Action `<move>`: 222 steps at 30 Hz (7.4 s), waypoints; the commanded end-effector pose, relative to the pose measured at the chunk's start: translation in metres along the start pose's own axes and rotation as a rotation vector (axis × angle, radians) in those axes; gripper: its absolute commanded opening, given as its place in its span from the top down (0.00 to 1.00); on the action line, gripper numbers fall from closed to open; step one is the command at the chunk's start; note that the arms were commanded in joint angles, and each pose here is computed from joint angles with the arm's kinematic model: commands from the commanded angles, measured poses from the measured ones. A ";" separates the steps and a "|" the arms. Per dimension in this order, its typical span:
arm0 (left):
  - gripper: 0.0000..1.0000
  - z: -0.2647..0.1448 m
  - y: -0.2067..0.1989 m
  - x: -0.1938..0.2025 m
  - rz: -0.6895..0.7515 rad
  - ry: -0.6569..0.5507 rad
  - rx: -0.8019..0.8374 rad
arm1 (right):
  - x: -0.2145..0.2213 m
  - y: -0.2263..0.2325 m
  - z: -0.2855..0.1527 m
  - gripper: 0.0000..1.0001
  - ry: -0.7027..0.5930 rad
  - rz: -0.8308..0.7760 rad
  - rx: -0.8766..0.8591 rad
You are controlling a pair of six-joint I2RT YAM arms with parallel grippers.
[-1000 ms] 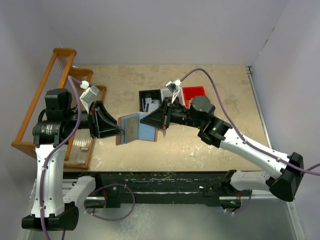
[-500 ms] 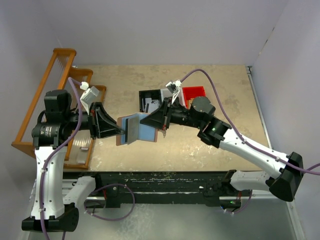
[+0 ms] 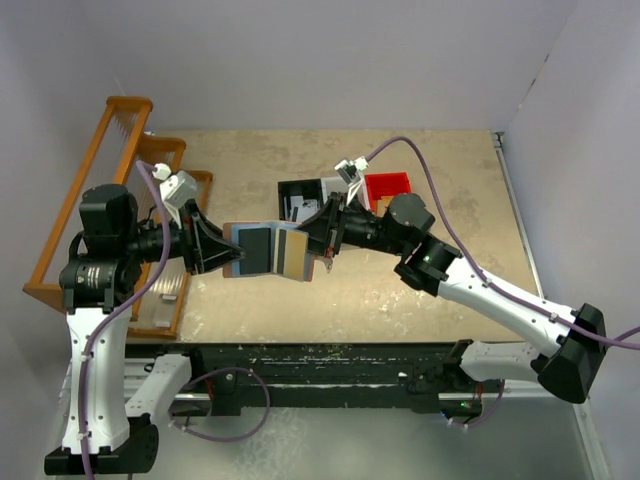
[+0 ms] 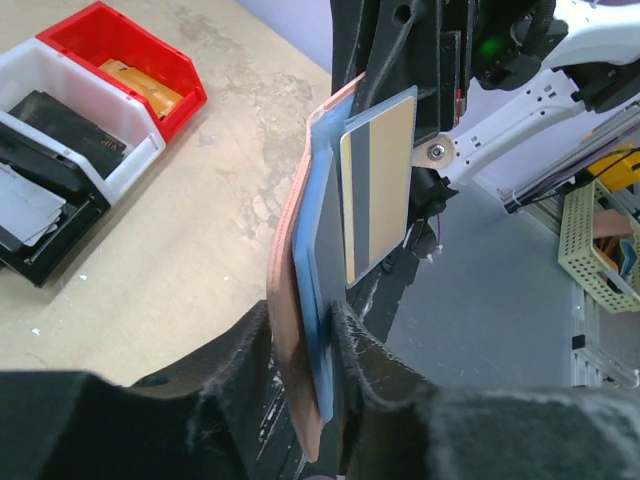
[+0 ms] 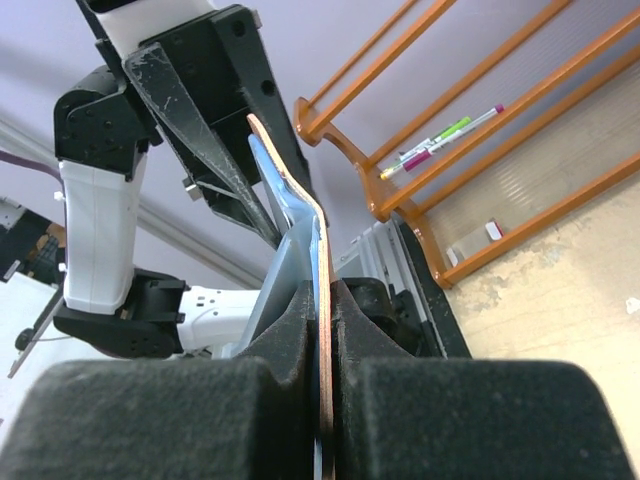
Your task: Take the credit cards out of the card holder
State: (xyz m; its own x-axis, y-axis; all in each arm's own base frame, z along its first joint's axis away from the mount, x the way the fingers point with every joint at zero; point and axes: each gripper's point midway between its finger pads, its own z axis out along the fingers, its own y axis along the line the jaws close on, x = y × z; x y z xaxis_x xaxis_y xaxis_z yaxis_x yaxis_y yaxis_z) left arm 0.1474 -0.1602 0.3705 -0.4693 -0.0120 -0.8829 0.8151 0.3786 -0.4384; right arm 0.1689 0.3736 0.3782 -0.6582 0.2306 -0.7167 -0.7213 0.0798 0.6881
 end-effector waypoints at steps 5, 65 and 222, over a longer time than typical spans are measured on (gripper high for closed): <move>0.51 0.000 -0.021 -0.002 -0.028 -0.004 0.135 | -0.020 0.036 -0.005 1.00 -0.067 -0.038 -0.129; 1.00 0.008 0.026 -0.015 -0.101 -0.036 -0.069 | -0.025 0.042 0.016 0.54 -0.056 -0.041 -0.068; 0.85 -0.018 -0.074 -0.012 -0.118 -0.002 0.488 | 0.016 0.057 -0.007 1.00 0.016 0.018 -0.263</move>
State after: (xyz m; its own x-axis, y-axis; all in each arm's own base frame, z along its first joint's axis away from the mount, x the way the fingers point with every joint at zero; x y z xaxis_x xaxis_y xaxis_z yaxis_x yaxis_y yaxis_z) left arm 0.1120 -0.1714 0.3919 -0.6237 -0.0236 -0.7813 0.7791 0.0616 -0.6239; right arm 0.1210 0.3842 0.3845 -0.7096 0.1713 -0.6835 -0.7044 -0.1522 0.6933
